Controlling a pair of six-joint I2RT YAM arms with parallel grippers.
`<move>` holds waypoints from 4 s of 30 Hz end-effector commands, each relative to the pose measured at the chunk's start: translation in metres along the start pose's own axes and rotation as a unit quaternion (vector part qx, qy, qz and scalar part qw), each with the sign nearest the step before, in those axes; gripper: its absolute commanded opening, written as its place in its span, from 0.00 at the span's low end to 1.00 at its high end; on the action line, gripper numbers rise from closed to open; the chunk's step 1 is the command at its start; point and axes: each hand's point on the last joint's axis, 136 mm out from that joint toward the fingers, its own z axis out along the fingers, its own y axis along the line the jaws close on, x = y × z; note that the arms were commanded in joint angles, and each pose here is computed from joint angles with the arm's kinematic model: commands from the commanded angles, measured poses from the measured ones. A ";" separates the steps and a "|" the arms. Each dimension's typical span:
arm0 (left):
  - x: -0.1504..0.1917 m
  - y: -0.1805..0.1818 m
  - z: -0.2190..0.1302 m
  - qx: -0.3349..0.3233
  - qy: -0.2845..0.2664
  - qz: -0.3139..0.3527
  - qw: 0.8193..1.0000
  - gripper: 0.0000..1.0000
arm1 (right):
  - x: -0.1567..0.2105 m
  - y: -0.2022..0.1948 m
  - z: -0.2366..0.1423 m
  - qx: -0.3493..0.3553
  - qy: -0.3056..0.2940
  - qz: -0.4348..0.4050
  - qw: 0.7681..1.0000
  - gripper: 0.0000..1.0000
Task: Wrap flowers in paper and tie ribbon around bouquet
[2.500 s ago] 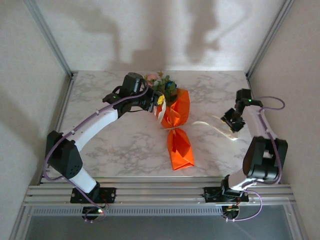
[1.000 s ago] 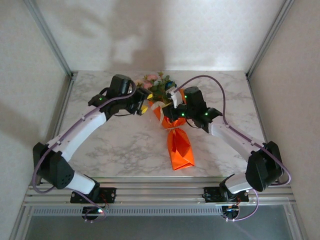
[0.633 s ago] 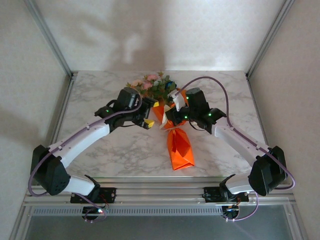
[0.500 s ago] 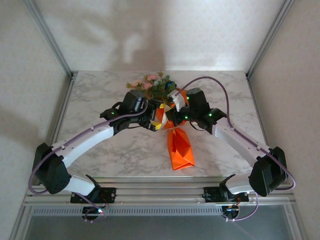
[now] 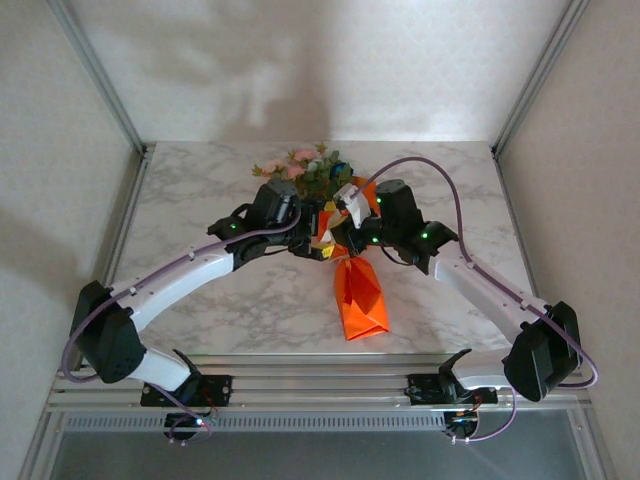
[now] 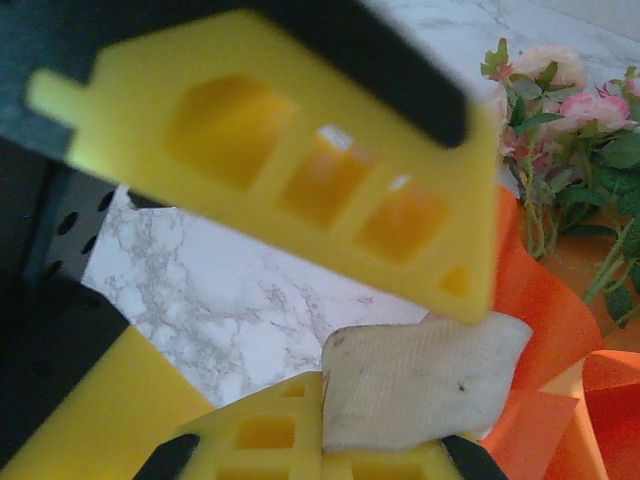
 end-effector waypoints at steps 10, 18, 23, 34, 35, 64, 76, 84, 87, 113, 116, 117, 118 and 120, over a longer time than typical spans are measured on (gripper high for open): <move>-0.007 -0.010 0.001 -0.002 -0.019 0.047 0.999 0.66 | 0.000 0.012 0.002 -0.030 -0.006 -0.003 1.000 0.00; -0.012 0.004 0.003 -0.016 -0.018 0.045 0.999 0.30 | -0.003 0.011 0.004 -0.029 -0.009 -0.003 1.000 0.00; -0.013 0.002 0.001 -0.017 -0.023 0.051 0.998 0.04 | -0.001 0.013 0.004 -0.034 -0.007 -0.002 0.999 0.00; -0.014 -0.004 -0.009 0.005 -0.029 0.064 0.997 0.00 | 0.001 0.018 0.001 -0.052 -0.014 0.006 0.999 0.12; -0.014 -0.005 -0.011 0.008 -0.031 0.066 0.997 0.00 | 0.001 0.017 0.000 -0.048 -0.013 0.006 0.999 0.13; 0.032 -0.039 -0.003 0.008 0.030 0.231 0.973 0.00 | 0.270 -0.185 -0.180 0.483 0.203 0.622 0.582 0.58; 0.069 -0.026 0.055 -0.038 0.090 0.305 0.947 0.00 | 0.299 -0.225 -0.166 0.440 0.127 0.738 0.495 0.65; 0.064 -0.021 0.092 -0.061 0.093 0.328 0.938 0.00 | 0.312 -0.230 -0.157 0.435 0.127 0.758 0.469 0.05; 0.062 -0.022 0.098 -0.061 0.089 0.329 0.938 0.00 | 0.302 -0.223 -0.168 0.452 0.129 0.735 0.489 0.00; 0.040 0.006 0.051 -0.054 0.066 0.403 0.911 0.00 | 0.008 -0.162 -0.097 0.298 0.038 0.354 0.886 0.00; 0.032 0.021 0.044 -0.056 0.059 0.420 0.904 0.00 | -0.033 -0.131 -0.063 0.203 0.023 0.298 0.933 0.00; 0.028 0.027 0.042 -0.056 0.056 0.421 0.904 0.00 | -0.043 -0.117 -0.049 0.167 0.021 0.281 0.945 0.00; 0.024 0.031 0.040 -0.054 0.053 0.422 0.904 0.00 | -0.051 -0.105 -0.040 0.137 0.018 0.266 0.954 0.00; 0.013 0.042 0.037 -0.058 0.043 0.418 0.905 0.00 | -0.062 -0.079 -0.018 0.082 0.020 0.238 0.967 0.00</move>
